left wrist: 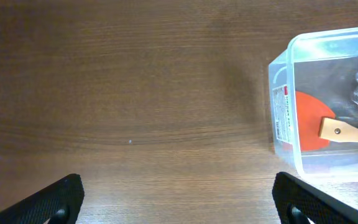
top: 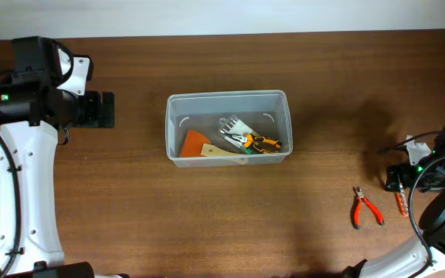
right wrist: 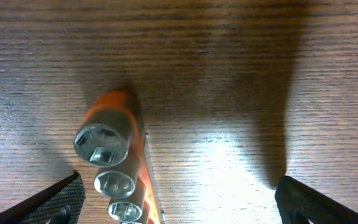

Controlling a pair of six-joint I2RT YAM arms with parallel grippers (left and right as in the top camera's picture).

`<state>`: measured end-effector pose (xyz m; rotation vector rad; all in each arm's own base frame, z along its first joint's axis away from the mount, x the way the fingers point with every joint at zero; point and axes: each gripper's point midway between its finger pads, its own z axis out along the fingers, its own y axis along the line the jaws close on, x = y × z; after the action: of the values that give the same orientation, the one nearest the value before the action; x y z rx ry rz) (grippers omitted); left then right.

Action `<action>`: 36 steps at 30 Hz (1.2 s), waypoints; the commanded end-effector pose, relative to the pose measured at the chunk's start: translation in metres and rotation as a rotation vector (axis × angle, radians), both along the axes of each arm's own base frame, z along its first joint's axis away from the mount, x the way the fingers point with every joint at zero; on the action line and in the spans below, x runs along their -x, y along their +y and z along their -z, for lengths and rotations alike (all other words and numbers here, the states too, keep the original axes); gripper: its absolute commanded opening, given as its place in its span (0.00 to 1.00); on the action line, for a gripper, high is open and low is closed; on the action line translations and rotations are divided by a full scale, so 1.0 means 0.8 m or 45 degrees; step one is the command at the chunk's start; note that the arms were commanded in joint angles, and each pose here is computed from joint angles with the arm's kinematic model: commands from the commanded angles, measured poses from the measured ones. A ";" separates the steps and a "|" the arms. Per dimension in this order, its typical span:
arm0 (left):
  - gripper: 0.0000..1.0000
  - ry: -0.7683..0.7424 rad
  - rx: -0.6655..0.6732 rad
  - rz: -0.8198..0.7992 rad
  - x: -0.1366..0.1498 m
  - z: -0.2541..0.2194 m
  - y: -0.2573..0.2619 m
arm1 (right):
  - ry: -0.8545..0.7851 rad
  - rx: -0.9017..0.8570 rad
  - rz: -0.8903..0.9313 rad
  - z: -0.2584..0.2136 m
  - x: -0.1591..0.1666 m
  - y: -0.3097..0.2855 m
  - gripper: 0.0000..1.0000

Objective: Pack container
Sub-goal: 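Align the right gripper above the orange socket rail's end, then lower the right gripper and grasp the orange socket rail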

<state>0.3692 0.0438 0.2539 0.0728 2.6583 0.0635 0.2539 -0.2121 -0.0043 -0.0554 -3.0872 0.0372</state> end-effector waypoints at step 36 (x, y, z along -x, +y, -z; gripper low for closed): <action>0.99 -0.012 0.003 -0.009 -0.004 -0.004 0.002 | 0.079 -0.136 0.024 0.029 0.023 0.031 0.65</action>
<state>0.3692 0.0438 0.2539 0.0728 2.6583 0.0635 0.2523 -0.2070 -0.0049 -0.0749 -3.0872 -0.0029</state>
